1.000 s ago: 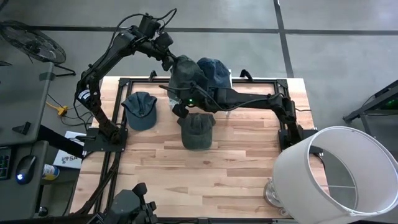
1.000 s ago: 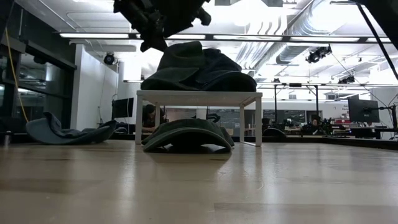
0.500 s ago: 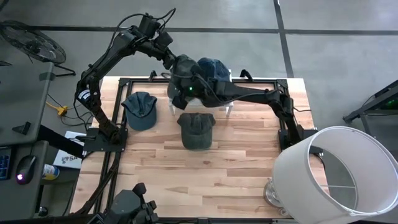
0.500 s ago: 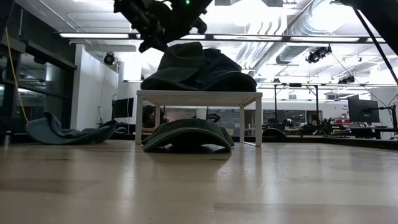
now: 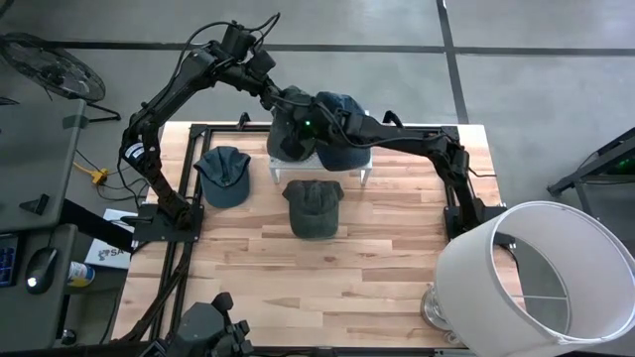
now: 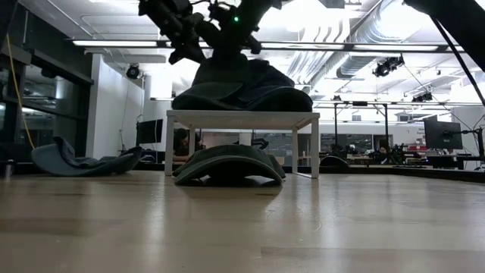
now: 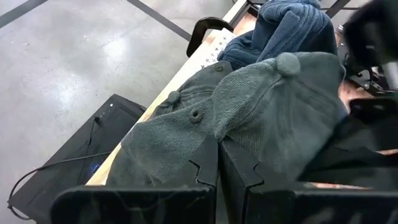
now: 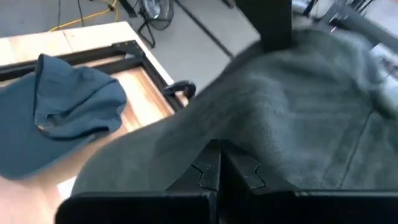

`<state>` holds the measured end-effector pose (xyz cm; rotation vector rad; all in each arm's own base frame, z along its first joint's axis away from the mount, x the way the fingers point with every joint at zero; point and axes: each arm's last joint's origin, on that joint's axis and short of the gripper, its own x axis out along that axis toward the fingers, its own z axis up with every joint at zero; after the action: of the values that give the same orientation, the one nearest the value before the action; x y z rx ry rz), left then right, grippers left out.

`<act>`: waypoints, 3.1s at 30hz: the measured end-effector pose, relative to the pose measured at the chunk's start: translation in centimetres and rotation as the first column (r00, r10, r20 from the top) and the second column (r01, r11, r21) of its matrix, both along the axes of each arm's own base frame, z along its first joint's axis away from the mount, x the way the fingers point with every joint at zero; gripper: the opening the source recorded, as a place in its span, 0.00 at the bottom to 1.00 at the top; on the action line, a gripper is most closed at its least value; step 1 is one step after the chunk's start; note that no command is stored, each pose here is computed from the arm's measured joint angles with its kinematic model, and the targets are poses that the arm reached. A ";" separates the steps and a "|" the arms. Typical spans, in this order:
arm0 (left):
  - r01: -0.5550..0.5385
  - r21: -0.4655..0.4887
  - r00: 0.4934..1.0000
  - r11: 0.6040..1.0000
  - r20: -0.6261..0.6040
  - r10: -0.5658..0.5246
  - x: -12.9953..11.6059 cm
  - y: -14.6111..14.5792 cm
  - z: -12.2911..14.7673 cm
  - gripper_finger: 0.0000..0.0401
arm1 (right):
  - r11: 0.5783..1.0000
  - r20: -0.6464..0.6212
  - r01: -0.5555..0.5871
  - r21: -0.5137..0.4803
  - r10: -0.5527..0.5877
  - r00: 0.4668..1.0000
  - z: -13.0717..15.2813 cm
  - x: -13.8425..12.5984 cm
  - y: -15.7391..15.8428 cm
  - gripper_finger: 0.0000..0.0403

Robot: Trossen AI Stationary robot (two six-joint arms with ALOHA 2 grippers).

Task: Pick & Place hat
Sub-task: Put the bottom gray cap on the shelf, then put the gray cap on the shelf

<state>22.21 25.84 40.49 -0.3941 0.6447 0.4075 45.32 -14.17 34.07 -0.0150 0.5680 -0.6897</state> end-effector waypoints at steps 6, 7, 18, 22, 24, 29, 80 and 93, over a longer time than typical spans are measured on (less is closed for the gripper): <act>0.000 -0.005 1.000 1.000 -0.003 0.000 0.0 0.0 0.0 0.00 | 0.997 -0.022 0.004 0.083 -0.002 1.000 -2.3 -0.1 -1.2 0.00; 0.000 -0.006 1.000 1.000 -0.003 0.000 0.0 0.0 0.0 0.00 | 0.995 -0.022 0.006 0.097 -0.004 1.000 -2.8 -0.1 -1.3 0.00; 0.057 0.023 0.998 0.998 -0.008 -0.057 0.0 -0.2 -0.1 0.08 | 0.982 -0.024 0.007 0.190 -0.003 1.000 -6.4 -0.2 -1.4 0.00; 0.096 0.104 0.994 0.990 0.040 -0.100 -0.6 -1.0 1.5 0.22 | 0.978 -0.040 -0.001 0.207 0.010 0.999 -7.0 -0.3 -1.3 0.00; 0.094 0.154 0.992 0.984 0.070 -0.105 -1.1 -1.5 2.5 0.29 | 0.978 -0.041 -0.004 0.210 0.013 0.999 -7.0 -0.3 -1.3 0.00; 0.038 0.271 0.991 0.962 0.113 -0.071 -2.5 -3.1 5.0 0.41 | 0.979 -0.024 -0.012 0.205 0.018 1.000 -6.4 -0.5 -1.2 0.00; 0.049 0.190 0.994 0.981 0.089 -0.067 -3.5 -4.5 5.1 0.42 | 0.803 -0.304 -0.530 0.271 0.594 0.745 -11.1 -4.8 20.5 0.56; 0.056 0.165 0.994 0.985 0.085 -0.071 -3.6 -4.6 5.0 0.42 | 0.832 -0.375 -0.541 0.123 0.544 0.751 -15.5 -7.3 24.8 0.56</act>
<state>18.63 21.25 45.45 -0.2347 0.5297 0.3766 38.04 10.66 18.53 -0.3137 0.9104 -0.1005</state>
